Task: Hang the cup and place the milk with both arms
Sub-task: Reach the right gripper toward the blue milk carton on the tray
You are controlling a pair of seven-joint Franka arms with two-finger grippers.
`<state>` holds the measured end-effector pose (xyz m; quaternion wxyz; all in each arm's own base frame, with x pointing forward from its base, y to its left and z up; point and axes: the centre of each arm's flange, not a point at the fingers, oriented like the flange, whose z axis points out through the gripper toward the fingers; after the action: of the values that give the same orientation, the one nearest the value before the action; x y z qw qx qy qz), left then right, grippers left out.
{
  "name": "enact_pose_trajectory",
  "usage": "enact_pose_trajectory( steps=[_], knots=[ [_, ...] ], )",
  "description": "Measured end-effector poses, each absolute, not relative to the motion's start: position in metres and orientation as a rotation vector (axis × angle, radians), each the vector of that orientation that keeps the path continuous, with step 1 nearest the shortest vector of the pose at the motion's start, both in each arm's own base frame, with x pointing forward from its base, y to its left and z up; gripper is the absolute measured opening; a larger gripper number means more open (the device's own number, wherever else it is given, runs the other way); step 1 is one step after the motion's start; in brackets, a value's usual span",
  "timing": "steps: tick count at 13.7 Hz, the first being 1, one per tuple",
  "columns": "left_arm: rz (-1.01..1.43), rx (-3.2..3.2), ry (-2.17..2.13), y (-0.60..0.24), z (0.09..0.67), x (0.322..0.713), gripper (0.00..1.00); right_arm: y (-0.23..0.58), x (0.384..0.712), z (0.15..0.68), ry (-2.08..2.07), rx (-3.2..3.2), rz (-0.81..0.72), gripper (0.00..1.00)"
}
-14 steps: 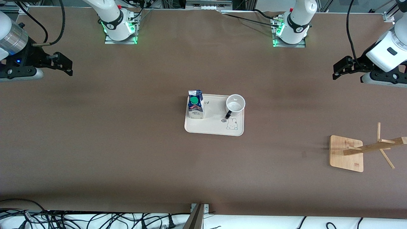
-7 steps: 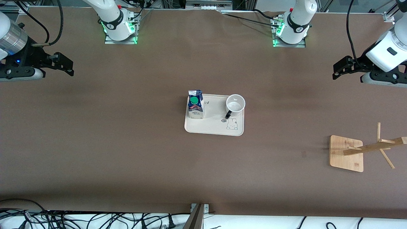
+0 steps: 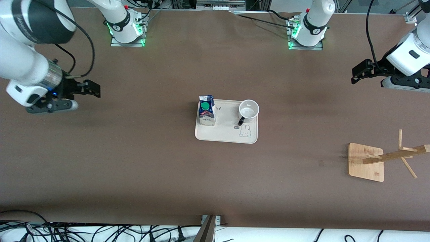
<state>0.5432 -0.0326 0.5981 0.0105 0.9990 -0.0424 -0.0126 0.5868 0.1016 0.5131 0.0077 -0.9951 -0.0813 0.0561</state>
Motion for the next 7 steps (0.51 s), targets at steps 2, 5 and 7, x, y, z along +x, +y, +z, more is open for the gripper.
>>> enact_pose_trajectory(
  steps=[2,5,7],
  knots=[
    [-0.042,3.117,-0.132,-0.033,0.598,0.543,1.0,0.142,0.584,0.519,-0.274,-3.059,0.162,1.0],
    [-0.045,3.117,-0.132,-0.033,0.598,0.543,1.0,0.218,0.576,0.514,-0.159,-3.027,0.174,1.0],
    [-0.046,3.117,-0.132,-0.033,0.598,0.543,1.0,0.283,0.572,0.494,-0.107,-3.031,0.148,1.0]
  ],
)
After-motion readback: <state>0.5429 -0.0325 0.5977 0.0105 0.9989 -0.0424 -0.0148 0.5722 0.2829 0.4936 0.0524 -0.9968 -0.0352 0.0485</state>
